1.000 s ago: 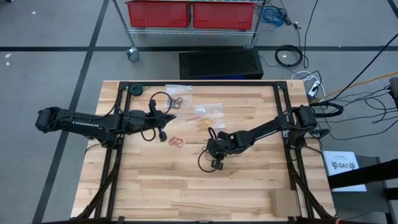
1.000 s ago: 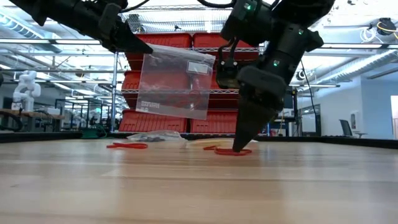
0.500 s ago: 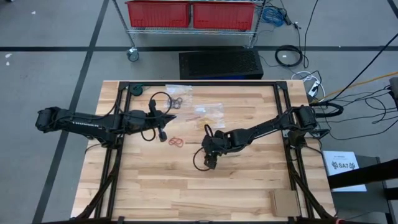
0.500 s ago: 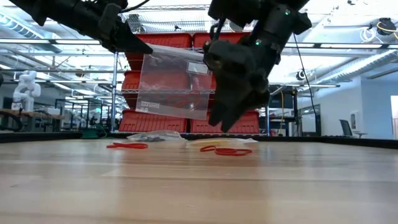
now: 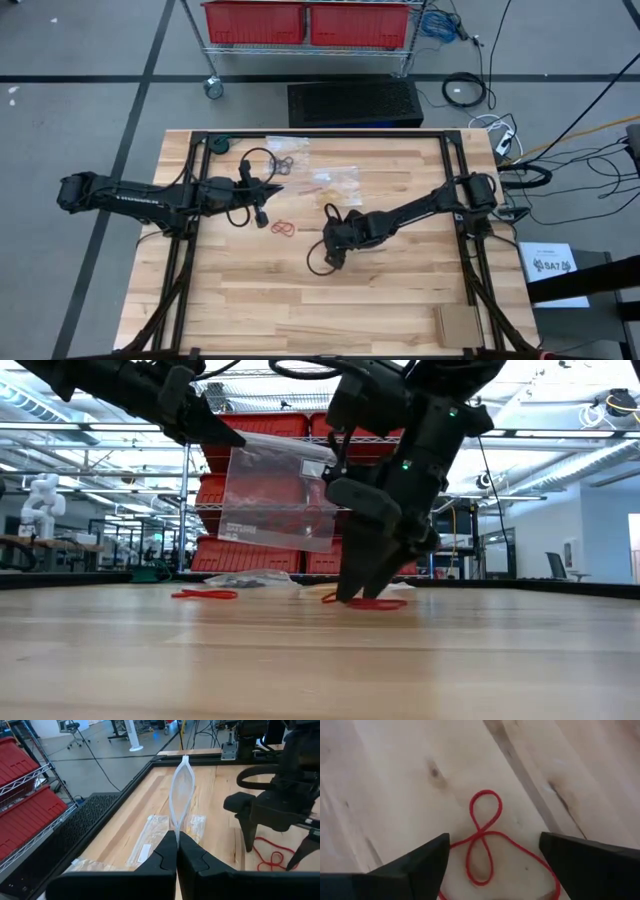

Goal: Sort rubber bands
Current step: Put the red rubber band into the transparent zip bag

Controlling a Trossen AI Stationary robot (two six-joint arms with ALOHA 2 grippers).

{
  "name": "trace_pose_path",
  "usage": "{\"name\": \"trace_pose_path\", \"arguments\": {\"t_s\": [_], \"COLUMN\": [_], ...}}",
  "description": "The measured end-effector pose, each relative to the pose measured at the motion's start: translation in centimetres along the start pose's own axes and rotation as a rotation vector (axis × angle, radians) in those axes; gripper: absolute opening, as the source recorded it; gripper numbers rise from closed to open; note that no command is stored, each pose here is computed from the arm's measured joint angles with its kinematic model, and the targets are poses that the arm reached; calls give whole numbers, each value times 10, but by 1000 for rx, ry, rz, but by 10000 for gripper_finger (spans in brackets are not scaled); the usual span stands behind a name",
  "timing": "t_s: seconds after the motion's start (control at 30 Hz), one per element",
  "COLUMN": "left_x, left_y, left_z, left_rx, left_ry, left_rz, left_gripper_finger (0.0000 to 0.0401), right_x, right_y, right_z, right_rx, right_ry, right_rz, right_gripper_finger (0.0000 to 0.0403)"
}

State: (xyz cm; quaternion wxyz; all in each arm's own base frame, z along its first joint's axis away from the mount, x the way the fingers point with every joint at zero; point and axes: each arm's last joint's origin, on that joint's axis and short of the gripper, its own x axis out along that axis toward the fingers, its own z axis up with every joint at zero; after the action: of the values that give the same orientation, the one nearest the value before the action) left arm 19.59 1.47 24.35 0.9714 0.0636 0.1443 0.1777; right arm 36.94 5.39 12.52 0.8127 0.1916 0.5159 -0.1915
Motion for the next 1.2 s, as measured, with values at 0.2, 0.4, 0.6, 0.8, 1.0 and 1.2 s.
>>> {"name": "trace_pose_path", "arguments": {"t_s": [0.2,0.4,0.6,0.8,1.0,1.2], "left_x": [0,0,0,0,0,0], "left_y": [0,0,0,0,0,0], "left_z": [0,0,0,0,0,0], "left_rx": [0,-1,0,0,0,-1], "left_ry": [0,0,0,-1,-1,-2], "left_rz": [0,-1,-3,-7,-7,-6], "left_gripper_finger": [0,0,0,0,0,0], "right_x": [-4,-5,-8,-31,-56,-65], "right_y": [-2,-3,-3,-5,-10,-10], "right_z": [-7,-14,-15,-12,10,26], "right_rx": [-7,-51,-101,-114,-114,-160], "right_ry": [74,121,131,107,-75,-237], "right_rz": [-28,-52,-36,-15,-22,-21], "right_gripper_finger": [222,85,8,2,1,0]}}
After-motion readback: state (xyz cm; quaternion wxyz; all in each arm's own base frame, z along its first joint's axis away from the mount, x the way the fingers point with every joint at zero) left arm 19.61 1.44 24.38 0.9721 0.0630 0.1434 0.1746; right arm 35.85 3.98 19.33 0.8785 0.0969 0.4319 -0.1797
